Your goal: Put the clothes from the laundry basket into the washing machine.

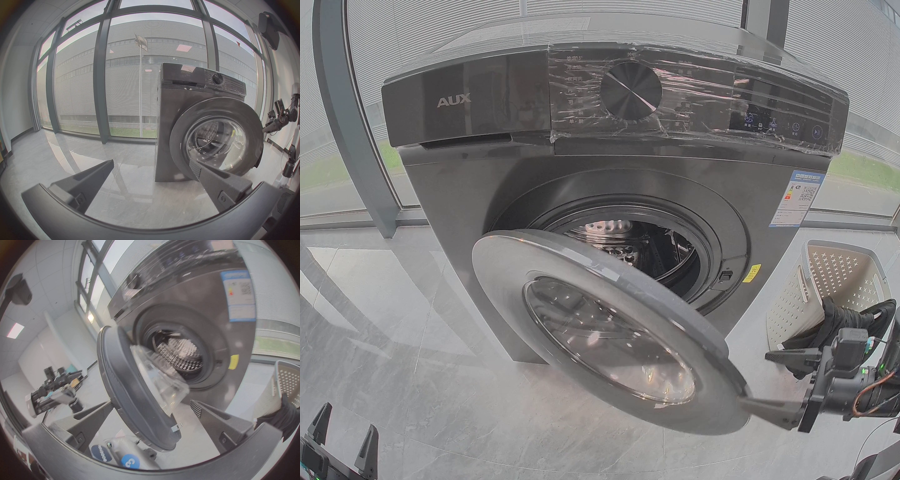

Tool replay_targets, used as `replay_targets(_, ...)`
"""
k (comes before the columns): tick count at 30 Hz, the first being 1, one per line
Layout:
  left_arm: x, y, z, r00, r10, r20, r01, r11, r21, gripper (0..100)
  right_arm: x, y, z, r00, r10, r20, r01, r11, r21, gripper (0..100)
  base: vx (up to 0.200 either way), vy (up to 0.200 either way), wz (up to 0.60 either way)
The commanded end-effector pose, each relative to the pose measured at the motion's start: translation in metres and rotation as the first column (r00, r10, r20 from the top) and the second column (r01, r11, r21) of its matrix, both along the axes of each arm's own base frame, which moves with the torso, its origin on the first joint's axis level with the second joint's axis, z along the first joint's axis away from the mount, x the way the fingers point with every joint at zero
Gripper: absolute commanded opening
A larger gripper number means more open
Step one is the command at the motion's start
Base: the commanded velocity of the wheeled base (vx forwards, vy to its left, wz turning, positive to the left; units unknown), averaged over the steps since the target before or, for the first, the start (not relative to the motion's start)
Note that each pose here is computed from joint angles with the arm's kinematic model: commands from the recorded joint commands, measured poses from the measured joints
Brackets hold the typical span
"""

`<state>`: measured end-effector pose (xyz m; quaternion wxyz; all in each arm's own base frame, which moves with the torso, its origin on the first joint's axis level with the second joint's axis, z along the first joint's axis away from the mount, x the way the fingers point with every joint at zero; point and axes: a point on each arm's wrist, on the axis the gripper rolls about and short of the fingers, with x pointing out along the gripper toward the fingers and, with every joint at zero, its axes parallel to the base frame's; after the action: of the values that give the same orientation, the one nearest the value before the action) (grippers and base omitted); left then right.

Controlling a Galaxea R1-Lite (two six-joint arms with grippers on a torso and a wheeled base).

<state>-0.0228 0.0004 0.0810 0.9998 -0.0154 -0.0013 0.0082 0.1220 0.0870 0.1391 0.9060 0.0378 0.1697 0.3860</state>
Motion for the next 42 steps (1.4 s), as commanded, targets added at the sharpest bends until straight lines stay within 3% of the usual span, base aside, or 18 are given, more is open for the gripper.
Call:
replay_targets(1, 0.0, 0.0, -0.004, 1.0, 0.0, -0.001, 0.0, 1.0, 0.0, 100, 0.008, -0.023, 0.028, 0.983, -0.151, 0.104, 0.144, 0.987, 0.078, 100, 0.0, 0.0, 0.0)
replay_targets(4, 0.0, 0.0, -0.004, 1.0, 0.0, -0.001, 0.0, 1.0, 0.0, 100, 0.017, -0.029, 0.029, 0.973, -0.216, 0.076, 0.212, 0.975, 0.061, 100, 0.0, 0.0, 0.0)
replay_targets(11, 0.0, 0.0, -0.004, 1.0, 0.0, -0.002, 0.0, 1.0, 0.0, 100, 0.035, -0.024, 0.017, 0.976, -0.218, -0.002, 0.218, 0.976, 0.019, 100, 0.0, 0.0, 0.0)
replay_targets(16, 0.0, 0.0, -0.004, 1.0, 0.0, -0.002, 0.0, 1.0, -0.001, 100, 0.058, -0.015, 0.012, 0.971, -0.224, -0.081, 0.226, 0.974, 0.022, 100, 0.0, 0.0, 0.0)
replay_targets(25, 0.0, 0.0, -0.004, 1.0, 0.0, -0.001, 0.0, 1.0, -0.001, 100, 0.093, -0.002, 0.011, 0.972, -0.222, -0.073, 0.224, 0.974, 0.02, 100, 0.0, 0.0, 0.0)
replay_targets(32, 0.0, 0.0, -0.004, 1.0, 0.0, -0.001, 0.0, 1.0, 0.0, 100, 0.075, 0.004, 0.002, 0.981, -0.174, -0.086, 0.175, 0.985, 0.006, 100, 0.0, 0.0, 0.0)
replay_targets(42, 0.0, 0.0, -0.004, 1.0, 0.0, -0.001, 0.0, 1.0, 0.0, 100, 0.033, 0.0, 0.009, 0.994, -0.104, -0.042, 0.106, 0.994, 0.034, 100, 0.0, 0.0, 0.0)
